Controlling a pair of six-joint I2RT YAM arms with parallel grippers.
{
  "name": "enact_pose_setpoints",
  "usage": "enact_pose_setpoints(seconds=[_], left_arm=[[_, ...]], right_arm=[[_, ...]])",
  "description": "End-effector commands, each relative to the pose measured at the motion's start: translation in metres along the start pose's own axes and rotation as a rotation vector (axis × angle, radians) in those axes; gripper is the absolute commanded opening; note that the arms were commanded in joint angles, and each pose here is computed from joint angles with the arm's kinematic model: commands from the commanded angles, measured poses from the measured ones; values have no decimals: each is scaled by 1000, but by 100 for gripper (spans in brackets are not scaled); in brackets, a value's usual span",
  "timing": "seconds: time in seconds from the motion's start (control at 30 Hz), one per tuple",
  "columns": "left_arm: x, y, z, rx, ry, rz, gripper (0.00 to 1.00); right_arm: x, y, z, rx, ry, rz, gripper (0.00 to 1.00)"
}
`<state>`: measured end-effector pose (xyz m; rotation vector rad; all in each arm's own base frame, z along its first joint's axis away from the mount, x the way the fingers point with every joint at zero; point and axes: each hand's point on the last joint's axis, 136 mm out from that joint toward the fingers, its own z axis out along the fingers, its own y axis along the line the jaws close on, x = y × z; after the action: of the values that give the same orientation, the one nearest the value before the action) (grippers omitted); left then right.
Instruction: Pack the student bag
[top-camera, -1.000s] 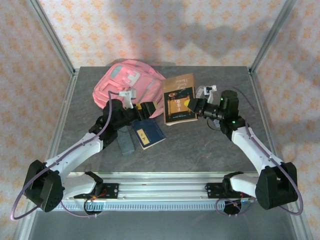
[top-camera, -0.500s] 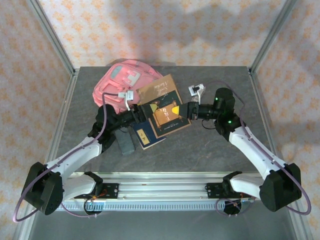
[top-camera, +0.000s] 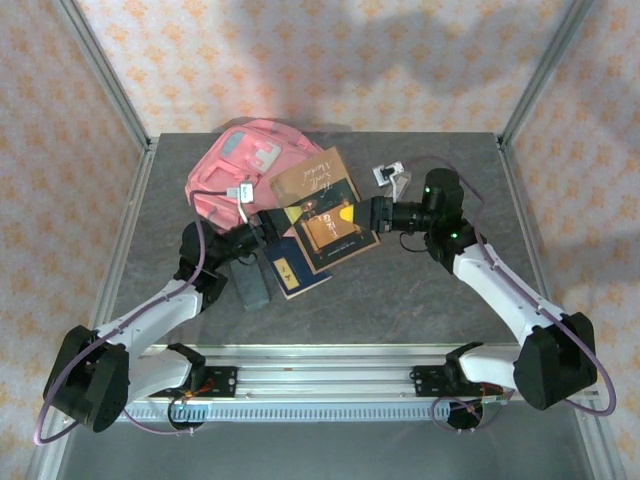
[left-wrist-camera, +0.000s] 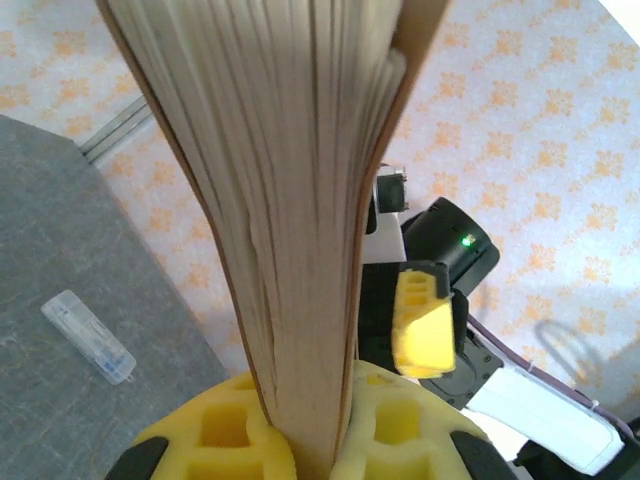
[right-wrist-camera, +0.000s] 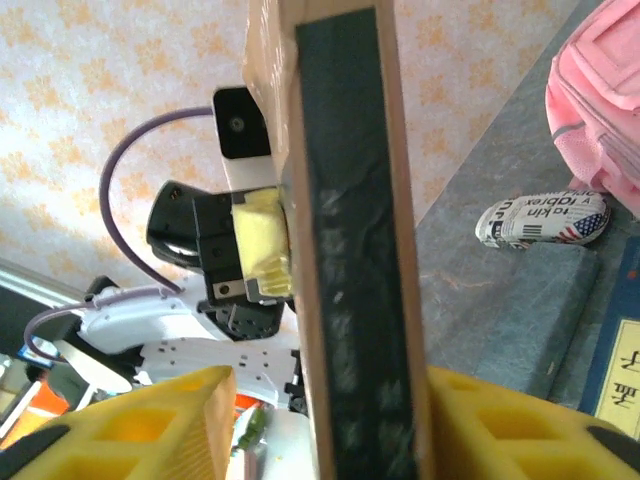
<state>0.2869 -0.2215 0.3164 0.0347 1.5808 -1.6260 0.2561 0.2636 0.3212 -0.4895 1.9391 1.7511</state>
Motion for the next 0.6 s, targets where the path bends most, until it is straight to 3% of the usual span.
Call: enact_pose_setpoints(seconds=[0.0,0.13,0.33,0.47,0.57], left_arm=[[-38,-6,-18,15,-214,-12,0],[-51,-3,-28,25,-316,-59,0],[-55,-12,-32,98,-358,-99,0],[-54,-17,-34,145,-385,-125,0],[-48,-15,-28,130,-365,-125,0]], right_arm=[[-16,14,-4,-25,-88,-41,58],[-11,21,-7,-63,-178,-14,69],[-2,12,10,-30,-244,18,73],[-3,11,20,-51,-291,51,70],[-5,3,34,-49,-297,78,57]])
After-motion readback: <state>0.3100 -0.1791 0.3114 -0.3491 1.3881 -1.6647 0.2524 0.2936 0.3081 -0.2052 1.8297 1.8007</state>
